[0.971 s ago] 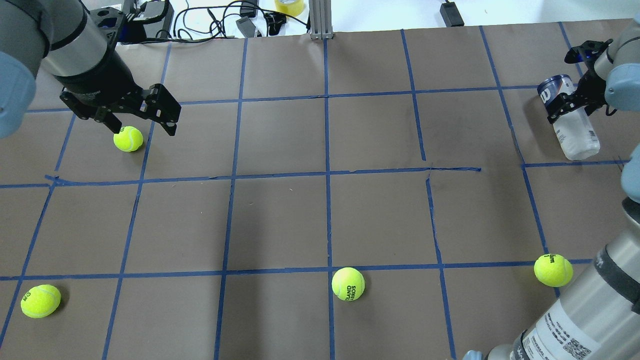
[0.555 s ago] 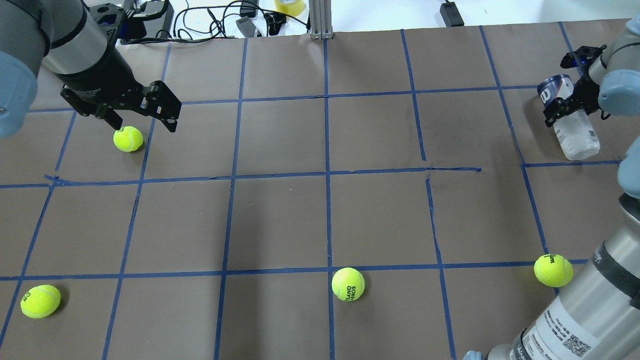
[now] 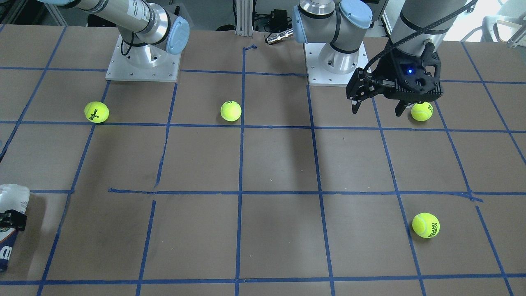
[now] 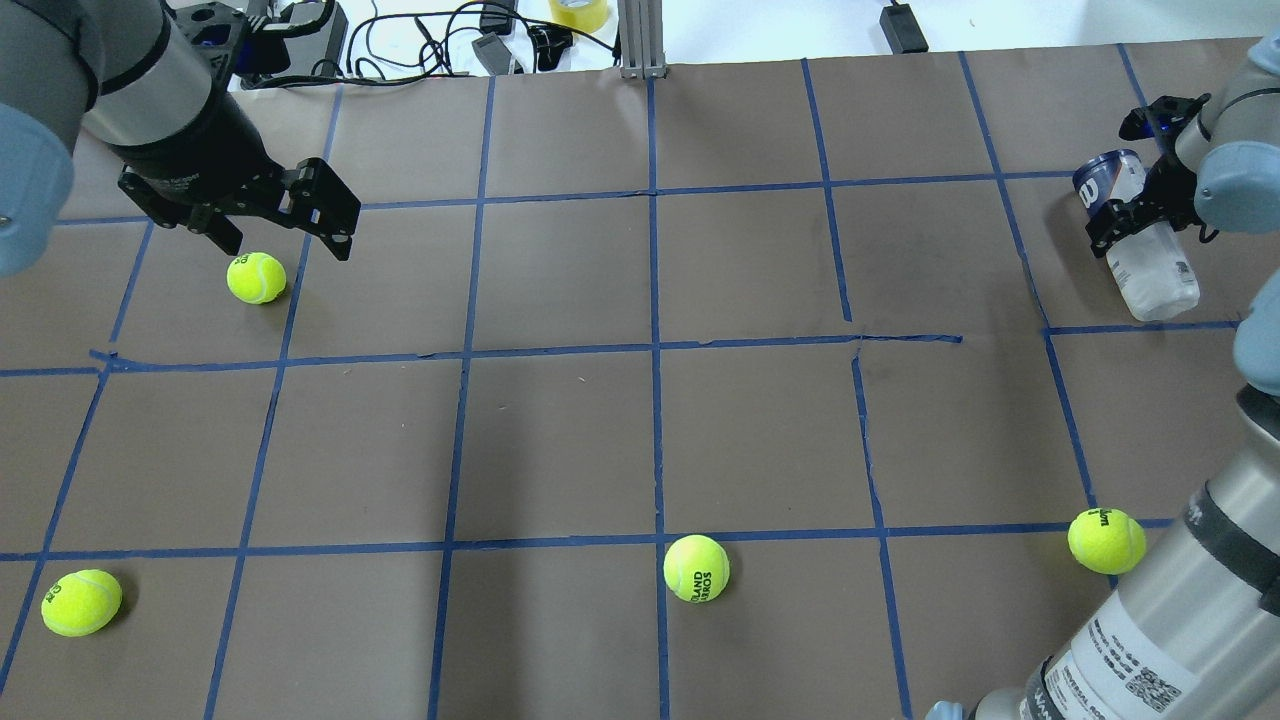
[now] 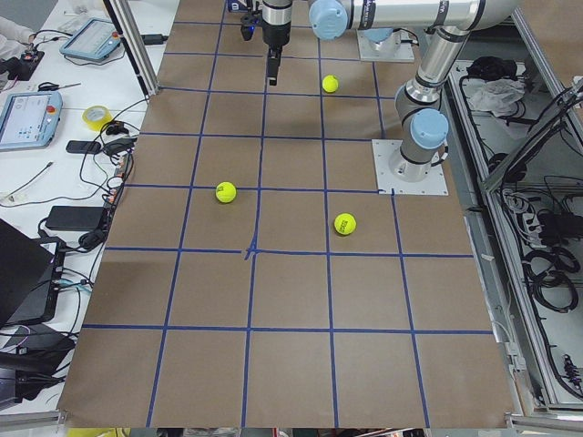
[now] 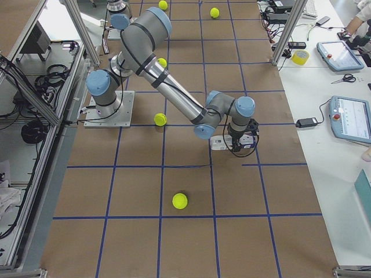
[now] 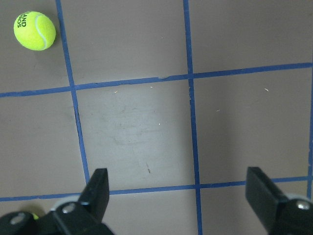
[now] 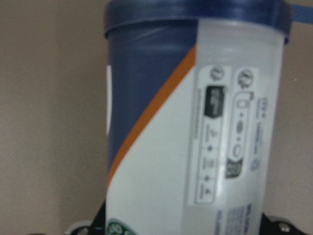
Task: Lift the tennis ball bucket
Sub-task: 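Carry the can with the right gripper toward the middle of the table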
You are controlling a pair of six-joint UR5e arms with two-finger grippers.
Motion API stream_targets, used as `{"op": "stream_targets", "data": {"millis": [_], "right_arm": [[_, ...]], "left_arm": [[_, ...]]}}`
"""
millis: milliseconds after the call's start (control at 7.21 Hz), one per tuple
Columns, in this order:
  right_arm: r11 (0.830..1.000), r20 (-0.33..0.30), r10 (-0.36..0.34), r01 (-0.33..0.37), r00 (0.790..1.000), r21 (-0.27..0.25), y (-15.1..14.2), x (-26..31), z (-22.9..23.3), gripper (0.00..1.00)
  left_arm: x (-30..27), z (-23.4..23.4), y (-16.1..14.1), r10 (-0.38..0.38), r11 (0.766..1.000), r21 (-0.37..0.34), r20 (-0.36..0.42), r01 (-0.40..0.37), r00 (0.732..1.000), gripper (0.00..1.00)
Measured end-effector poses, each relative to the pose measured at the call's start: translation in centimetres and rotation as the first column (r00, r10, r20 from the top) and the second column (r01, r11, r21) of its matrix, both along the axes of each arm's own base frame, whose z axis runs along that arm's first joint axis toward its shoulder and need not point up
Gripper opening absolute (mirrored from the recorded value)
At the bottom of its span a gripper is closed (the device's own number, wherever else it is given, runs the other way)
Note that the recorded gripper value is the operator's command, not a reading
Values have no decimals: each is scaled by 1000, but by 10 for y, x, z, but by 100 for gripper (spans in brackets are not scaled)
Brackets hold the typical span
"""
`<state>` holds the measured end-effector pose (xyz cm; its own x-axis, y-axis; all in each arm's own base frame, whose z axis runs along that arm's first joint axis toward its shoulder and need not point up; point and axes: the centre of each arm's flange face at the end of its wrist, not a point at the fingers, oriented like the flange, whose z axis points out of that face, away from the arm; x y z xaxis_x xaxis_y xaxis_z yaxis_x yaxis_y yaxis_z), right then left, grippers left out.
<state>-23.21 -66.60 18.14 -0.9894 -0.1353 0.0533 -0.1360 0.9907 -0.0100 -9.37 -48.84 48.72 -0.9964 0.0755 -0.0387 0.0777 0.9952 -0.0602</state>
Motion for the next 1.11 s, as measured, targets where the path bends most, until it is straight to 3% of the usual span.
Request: {"op": "stream_targets", "data": {"millis": [416,693,971,1109], "right_arm": [[1000,-15,0,0,1000,-9,-1,4,14,78],[999,-16,37,-37,999,-22,-5,29,36,75],[987,-33,159,-160,987,-32,-18,100,63,74],[965,-43,258,-260,965,-40,-25,150,74,72]], "left_arm": [[1,3,0,2,1000,-8,3,-2,1000,100],[3,2,-1,19,1000,-10,1,-19,1000,100],[36,4,-9,77,997,-19,2,-77,997,100],[57,5,-12,116,993,-23,0,-116,993,100]]}}
